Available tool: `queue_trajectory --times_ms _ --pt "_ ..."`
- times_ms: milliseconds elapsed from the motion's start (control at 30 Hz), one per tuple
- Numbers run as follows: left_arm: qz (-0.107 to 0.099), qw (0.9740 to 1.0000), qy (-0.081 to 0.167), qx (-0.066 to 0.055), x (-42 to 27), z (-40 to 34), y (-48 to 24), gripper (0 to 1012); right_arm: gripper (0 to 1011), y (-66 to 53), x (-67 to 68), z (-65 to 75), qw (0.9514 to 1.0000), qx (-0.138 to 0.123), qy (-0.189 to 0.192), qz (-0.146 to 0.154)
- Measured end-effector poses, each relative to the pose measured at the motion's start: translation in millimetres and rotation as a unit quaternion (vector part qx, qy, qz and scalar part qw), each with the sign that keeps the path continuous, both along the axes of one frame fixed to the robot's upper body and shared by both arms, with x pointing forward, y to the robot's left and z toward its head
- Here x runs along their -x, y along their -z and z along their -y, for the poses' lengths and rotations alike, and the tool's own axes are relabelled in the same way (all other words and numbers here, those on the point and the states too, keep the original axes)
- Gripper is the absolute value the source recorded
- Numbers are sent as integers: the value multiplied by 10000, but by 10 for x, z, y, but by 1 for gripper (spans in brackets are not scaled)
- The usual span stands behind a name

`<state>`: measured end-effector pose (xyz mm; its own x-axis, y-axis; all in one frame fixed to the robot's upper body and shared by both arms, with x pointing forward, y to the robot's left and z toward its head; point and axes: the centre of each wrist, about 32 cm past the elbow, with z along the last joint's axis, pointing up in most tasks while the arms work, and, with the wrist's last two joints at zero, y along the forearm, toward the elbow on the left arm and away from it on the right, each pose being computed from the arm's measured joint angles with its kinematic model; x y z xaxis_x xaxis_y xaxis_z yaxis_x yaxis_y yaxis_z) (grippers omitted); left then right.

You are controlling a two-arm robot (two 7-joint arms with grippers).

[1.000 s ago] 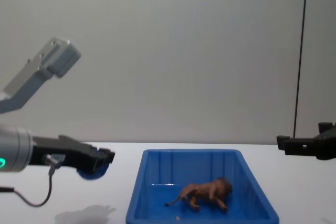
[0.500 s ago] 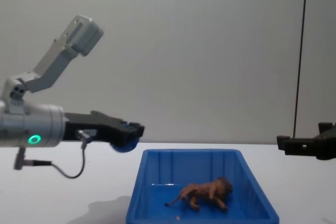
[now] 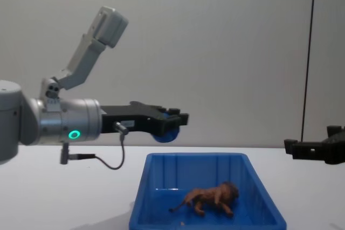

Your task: Pick up the two dolls from the table and place them into the box.

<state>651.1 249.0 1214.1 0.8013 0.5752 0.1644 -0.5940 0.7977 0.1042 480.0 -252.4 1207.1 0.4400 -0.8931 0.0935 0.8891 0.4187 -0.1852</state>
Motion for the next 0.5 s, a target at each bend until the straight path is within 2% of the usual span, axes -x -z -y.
queue_trajectory --times_ms 67,100,200,233,300,500 --pt "6 10000 61 31 -24 20 18 247 1001 0 0 0 10000 0 0 0" --pt "37 9999 135 67 -50 50 21 301 1001 0 0 0 10000 0 0 1" --pt "75 9997 212 107 -75 80 25 366 1001 0 0 0 10000 0 0 1" --pt "92 9995 257 127 -91 103 27 431 1001 0 0 0 10000 0 0 0" --pt "125 9993 320 161 -106 135 25 471 1001 0 0 0 10000 0 0 0" --pt "190 9989 393 197 -110 176 20 669 1001 0 0 0 10000 0 0 0"
